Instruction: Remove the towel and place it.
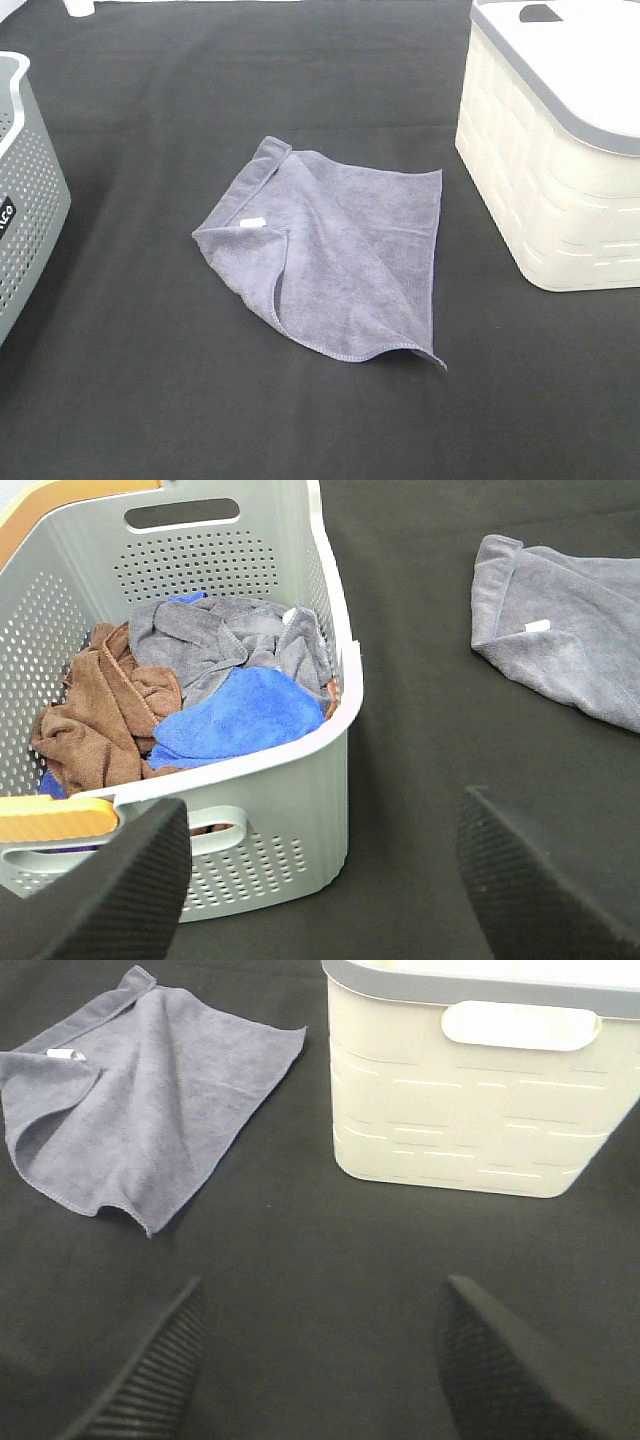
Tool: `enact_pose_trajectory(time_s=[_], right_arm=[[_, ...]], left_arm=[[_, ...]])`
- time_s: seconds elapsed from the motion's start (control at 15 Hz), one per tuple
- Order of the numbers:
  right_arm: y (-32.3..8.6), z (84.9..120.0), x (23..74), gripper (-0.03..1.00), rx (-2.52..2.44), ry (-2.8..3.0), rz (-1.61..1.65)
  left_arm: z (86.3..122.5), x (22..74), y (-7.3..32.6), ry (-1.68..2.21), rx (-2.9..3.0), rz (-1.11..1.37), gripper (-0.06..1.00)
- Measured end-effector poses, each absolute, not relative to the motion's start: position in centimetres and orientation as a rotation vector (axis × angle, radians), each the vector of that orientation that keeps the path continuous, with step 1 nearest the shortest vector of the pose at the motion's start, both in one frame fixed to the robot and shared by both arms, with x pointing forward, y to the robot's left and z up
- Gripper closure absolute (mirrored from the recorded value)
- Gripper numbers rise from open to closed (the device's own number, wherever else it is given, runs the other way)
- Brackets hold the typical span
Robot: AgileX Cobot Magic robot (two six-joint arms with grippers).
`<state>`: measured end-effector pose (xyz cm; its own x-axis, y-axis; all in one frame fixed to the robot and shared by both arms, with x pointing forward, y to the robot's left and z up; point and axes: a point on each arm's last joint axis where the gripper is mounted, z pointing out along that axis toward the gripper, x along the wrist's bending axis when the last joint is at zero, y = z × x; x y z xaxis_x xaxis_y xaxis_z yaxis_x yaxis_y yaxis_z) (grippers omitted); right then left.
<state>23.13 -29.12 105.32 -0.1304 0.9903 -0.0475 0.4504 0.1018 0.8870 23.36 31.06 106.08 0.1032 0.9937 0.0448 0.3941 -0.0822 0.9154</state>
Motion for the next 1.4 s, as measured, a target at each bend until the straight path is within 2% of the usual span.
enact_pose_trajectory(time_s=[0.8,1.4], right_arm=[[-29.12,105.35,23.19,0.31,1.382,1.718,1.019],[-29.12,105.36,23.2,0.31,1.38,1.719,1.021]], left_arm=[[105.69,23.37,30.28,1.366,1.616,0.867,0.25],[105.69,23.33,30.14,1.527,1.51,0.968,0.25]])
